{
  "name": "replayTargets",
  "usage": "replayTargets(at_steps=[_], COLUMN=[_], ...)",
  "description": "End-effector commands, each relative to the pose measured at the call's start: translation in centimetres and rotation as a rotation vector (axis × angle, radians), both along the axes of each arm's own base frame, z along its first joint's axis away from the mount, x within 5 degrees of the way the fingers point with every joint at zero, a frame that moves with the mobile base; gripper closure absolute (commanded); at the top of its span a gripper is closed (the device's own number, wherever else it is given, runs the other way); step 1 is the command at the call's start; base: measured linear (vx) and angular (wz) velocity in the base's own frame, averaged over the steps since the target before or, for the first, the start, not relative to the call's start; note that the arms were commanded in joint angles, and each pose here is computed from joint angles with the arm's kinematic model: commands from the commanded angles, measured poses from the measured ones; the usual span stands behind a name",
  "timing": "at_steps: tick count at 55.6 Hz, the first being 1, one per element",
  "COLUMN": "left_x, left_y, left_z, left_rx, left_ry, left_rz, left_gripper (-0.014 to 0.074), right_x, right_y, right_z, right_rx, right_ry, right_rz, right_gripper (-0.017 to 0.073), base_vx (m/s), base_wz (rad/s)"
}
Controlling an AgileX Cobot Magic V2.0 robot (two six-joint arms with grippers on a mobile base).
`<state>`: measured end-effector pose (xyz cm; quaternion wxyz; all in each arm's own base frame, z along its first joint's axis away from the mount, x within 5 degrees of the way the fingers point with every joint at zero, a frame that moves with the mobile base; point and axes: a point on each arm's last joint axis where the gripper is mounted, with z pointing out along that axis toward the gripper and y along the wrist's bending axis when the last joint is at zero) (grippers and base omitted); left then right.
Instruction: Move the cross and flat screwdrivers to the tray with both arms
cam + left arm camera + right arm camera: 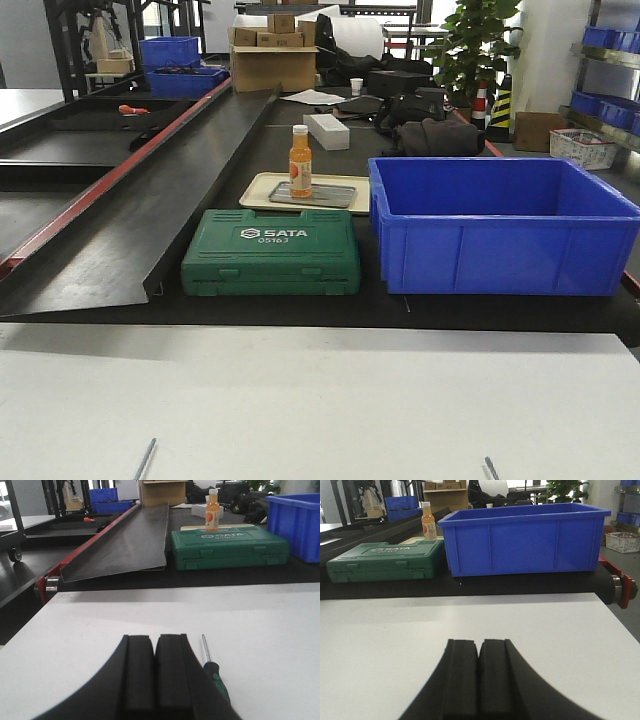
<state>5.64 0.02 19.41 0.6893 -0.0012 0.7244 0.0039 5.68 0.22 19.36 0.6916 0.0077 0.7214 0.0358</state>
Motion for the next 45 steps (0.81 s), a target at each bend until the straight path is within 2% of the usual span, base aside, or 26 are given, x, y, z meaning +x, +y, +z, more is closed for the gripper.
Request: replayTargets(at_steps=[1,6,11,13,17,23,28,34,39,45], left_x=[-0.2,-0.5,-1.0,-1.3,-1.8,-1.8,-0.2,3.5,6.5,9.6], left_y=[0.0,0.1,0.2,0.2,0.1,0.1,0.0,0.0,0.0,0.0], left_z=[2.3,3.6,5.7,6.7,9.4,14.5,18.5,21.4,22.1,21.1], left_rx=[-0.007,-0.019,-0.147,-0.17,-0.172,-0.168,-0.146,-0.147,-0.147,-0.148], left_ry=[-0.17,-0.314,-0.435,-0.448,-0.462,-0.465,-0.414,-0.276,-0.164,-0.061], left_rz=[0.001,0.005,-0.004,-0.011,-0.018,-0.024,-0.021,-0.019,-0.016,-0.009], left_gripper=[0.0594,0.0594,0.0594,0.0594,0.0594,0.0594,0.0594,0.0594,0.0594,0.0594], right_x=[0.0,-0.2,-0.7,-1.0,-1.7,-1.6,0.5,4.3,7.9,11.0], right_y=[0.0,0.0,0.0,0.0,0.0,-0.1,0.0,0.1,0.3,0.4], right_z=[1.0,2.2,4.5,5.8,9.6,14.8,18.6,20.6,20.8,19.7], right_rx=[-0.002,0.001,0.004,0.005,0.008,0.008,-0.005,-0.009,-0.013,-0.017], right_ry=[-0.134,-0.212,-0.289,-0.323,-0.392,-0.402,-0.339,-0.23,-0.145,-0.05], right_rz=[-0.002,0.001,0.001,0.001,-0.001,-0.003,-0.007,-0.007,-0.006,-0.005], right_gripper=[0.0567,0.0567,0.0567,0.0567,0.0567,0.0567,0.0567,0.0567,0.0567,0.0567], base_vx=[0.0,0.0,0.0,0.0,0.0,0.0,0.0,0.0,0.0,0.0], base_wz=[0.0,0.0,0.0,0.0,0.0,0.0,0.0,0.0,0.0,0.0])
